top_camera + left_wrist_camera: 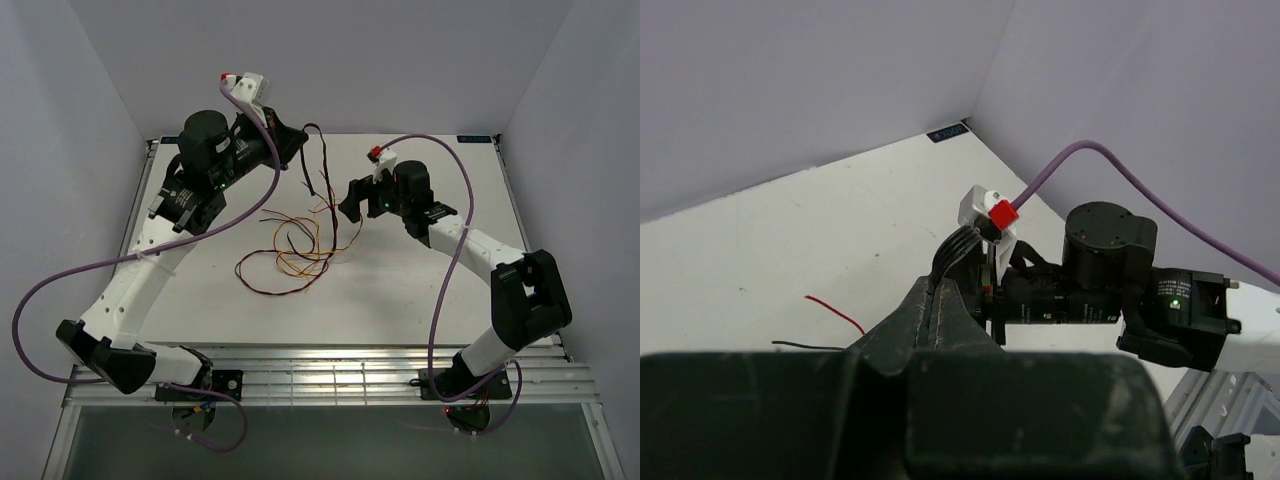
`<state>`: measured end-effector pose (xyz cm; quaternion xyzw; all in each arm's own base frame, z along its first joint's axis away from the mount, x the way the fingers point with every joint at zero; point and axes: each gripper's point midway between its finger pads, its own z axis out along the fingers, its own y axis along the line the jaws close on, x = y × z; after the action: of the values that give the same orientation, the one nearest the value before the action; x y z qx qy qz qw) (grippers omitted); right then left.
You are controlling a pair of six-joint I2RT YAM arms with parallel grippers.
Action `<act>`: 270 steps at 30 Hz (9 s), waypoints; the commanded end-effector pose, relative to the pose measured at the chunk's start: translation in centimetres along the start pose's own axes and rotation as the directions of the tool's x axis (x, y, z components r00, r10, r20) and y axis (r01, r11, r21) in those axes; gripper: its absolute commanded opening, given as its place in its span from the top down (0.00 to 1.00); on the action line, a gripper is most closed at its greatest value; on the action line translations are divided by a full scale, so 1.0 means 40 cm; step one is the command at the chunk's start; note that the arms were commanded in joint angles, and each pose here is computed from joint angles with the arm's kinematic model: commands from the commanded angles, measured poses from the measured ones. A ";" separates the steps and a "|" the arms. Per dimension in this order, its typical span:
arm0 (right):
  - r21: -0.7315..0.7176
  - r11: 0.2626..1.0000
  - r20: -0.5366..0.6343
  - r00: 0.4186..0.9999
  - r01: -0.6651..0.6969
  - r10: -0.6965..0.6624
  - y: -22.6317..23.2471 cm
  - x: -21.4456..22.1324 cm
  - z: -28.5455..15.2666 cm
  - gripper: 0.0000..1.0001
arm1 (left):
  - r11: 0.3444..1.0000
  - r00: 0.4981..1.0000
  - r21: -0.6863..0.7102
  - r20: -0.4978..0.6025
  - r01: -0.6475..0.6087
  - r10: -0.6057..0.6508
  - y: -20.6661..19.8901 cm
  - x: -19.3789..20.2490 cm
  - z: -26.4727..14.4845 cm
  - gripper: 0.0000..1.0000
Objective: Untangle the cables
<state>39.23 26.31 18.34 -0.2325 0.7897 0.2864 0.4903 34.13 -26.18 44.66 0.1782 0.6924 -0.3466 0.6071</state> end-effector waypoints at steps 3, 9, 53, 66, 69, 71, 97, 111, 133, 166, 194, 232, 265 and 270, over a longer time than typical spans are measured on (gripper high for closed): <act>0.003 0.999 -0.046 0.998 0.049 -0.049 -0.020 0.057 0.027 0.02 | 1.000 0.990 -0.020 0.139 -0.019 0.021 -0.029 -0.116 -0.075 1.00; 0.011 1.000 -0.132 0.991 0.021 -0.020 -0.051 0.127 0.086 0.17 | 1.000 0.990 -0.029 0.144 -0.008 0.013 -0.027 -0.117 -0.087 1.00; 0.160 0.987 -0.094 0.995 -0.024 0.040 -0.184 0.101 -0.204 0.92 | 0.529 0.905 -0.845 0.284 0.079 0.318 0.455 -0.372 -0.322 1.00; 0.120 0.993 -0.138 0.990 -0.015 0.032 -0.159 0.137 -0.168 0.92 | 0.464 0.707 -0.879 0.396 0.108 0.586 0.710 -0.613 -0.271 1.00; 0.120 0.992 -0.164 0.985 -0.036 0.056 -0.164 0.156 -0.145 0.92 | 0.473 0.728 -0.877 0.380 0.087 0.571 0.781 -0.613 -0.236 1.00; 0.121 0.991 -0.193 0.978 -0.056 0.079 -0.169 0.176 -0.115 0.87 | 0.444 0.720 -0.891 0.368 0.093 0.588 0.810 -0.618 -0.231 1.00; 0.326 0.937 -0.215 0.955 -0.128 0.206 -0.242 0.126 -0.090 0.10 | 0.251 0.990 -0.960 -0.135 -0.121 -0.037 1.276 0.331 -0.158 0.95; 0.403 0.907 -0.214 0.951 -0.121 0.221 -0.253 0.107 -0.150 0.10 | 0.246 0.887 -0.969 -0.141 -0.032 -0.440 1.217 0.679 -0.209 0.87; 0.639 0.751 -0.250 0.878 -0.167 0.408 -0.332 0.249 -0.241 0.10 | 0.636 0.900 -0.706 0.007 0.313 -0.436 0.801 0.323 -0.180 0.02; 0.103 0.984 -0.100 0.983 -0.142 0.153 -0.206 0.108 -0.075 0.92 | 0.880 0.851 -0.191 -0.233 0.435 -0.471 0.426 0.401 -0.038 0.02; -0.359 0.933 0.139 0.989 0.007 0.046 0.136 -0.164 -0.228 0.92 | 0.907 0.936 0.320 -0.308 0.273 -0.173 0.061 0.378 0.103 0.44; -0.239 0.603 0.185 0.645 0.761 -0.741 0.246 -0.132 -0.254 0.10 | 0.899 0.861 0.196 -0.424 0.391 -0.282 0.016 0.398 0.137 1.00; -0.369 0.503 0.182 0.591 0.782 -0.785 0.268 -0.120 -0.197 0.06 | 0.908 0.871 0.199 -0.416 0.368 -0.262 -0.039 0.386 0.088 1.00; -0.330 0.523 0.172 0.595 0.786 -0.785 0.255 -0.131 -0.187 0.05 | 0.905 0.872 0.216 -0.420 0.367 -0.253 -0.051 0.381 0.083 1.00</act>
<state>29.20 28.81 26.00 -0.6634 0.5340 0.1925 0.4875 33.61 -32.85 27.69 0.1966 0.7784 -0.4892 0.3408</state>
